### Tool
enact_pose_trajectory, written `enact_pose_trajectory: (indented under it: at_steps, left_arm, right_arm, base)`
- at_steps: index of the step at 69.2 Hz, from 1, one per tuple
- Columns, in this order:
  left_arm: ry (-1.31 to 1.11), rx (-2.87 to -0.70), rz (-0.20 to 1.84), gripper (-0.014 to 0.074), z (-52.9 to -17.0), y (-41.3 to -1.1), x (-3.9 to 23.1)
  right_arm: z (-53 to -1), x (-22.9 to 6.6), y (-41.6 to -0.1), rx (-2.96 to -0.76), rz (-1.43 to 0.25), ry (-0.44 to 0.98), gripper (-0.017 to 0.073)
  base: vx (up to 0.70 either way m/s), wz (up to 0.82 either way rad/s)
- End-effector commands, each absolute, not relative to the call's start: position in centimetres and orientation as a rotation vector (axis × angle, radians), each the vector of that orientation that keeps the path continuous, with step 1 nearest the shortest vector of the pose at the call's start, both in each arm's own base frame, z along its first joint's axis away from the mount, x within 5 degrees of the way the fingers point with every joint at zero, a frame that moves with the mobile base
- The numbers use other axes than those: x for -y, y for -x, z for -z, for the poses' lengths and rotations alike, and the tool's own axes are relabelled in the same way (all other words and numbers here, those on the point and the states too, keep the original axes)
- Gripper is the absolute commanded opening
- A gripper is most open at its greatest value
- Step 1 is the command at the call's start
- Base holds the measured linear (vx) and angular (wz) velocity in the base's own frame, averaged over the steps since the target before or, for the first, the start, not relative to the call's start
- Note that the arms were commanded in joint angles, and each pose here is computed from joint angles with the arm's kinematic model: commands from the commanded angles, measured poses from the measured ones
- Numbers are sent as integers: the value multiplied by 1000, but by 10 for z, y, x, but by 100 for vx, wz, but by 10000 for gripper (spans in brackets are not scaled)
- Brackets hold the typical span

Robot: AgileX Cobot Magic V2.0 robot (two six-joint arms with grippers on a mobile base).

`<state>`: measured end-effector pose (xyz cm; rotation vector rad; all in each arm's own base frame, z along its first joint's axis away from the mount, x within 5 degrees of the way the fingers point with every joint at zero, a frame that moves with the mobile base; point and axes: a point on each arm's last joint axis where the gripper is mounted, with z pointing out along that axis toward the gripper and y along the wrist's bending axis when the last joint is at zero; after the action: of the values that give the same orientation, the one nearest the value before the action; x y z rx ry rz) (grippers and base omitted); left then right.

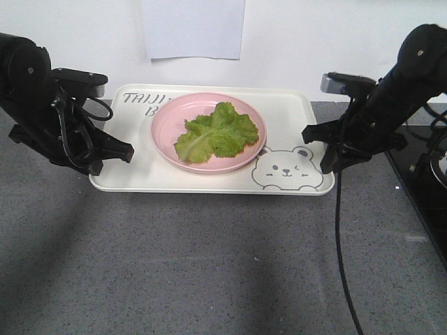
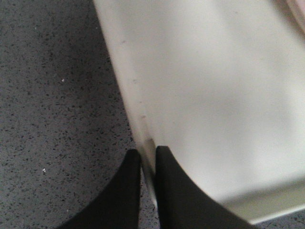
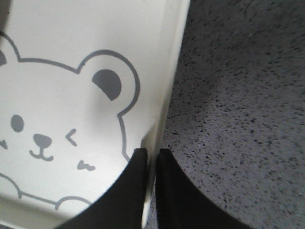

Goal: Transfer vegetables to tray and serve
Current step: 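Lower the tray onto the counter with both grippers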

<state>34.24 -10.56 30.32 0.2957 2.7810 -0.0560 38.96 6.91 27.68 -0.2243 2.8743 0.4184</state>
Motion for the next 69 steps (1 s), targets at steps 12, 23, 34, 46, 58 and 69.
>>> enact_pose_trajectory:
  at_steps: [12, 23, 34, 46, 58, 69]
  left_arm:
    - [-352, -2712, 159, -6, -302, -354, 123]
    - [-378, -2772, 86, -6, -283, -362, 122]
    - [-392, -2807, 52, -6, -278, -361, 120]
    - [-399, -2827, 46, -3, -276, -360, 120]
    - [-406, -2826, 46, 26, -276, -360, 120]
    - [-406, -2830, 45, 99, -276, -360, 120]
  right_arm:
    - [-288, -90, -395, -2772, -631, 242, -4]
    - [-278, -95, -398, -2792, -626, 268, -1]
    - [-276, -108, -397, -2774, -585, 351, 27]
    - [-276, -118, -397, -2752, -550, 387, 112]
    - [-275, -114, -397, -2775, -517, 360, 251]
    - [-273, -110, -396, -2805, -451, 353, 391]
  base:
    - [0, 0]
    - [0, 0]
    - [0, 0]
    - [0, 0]
    - [0, 0]
    - [0, 0]
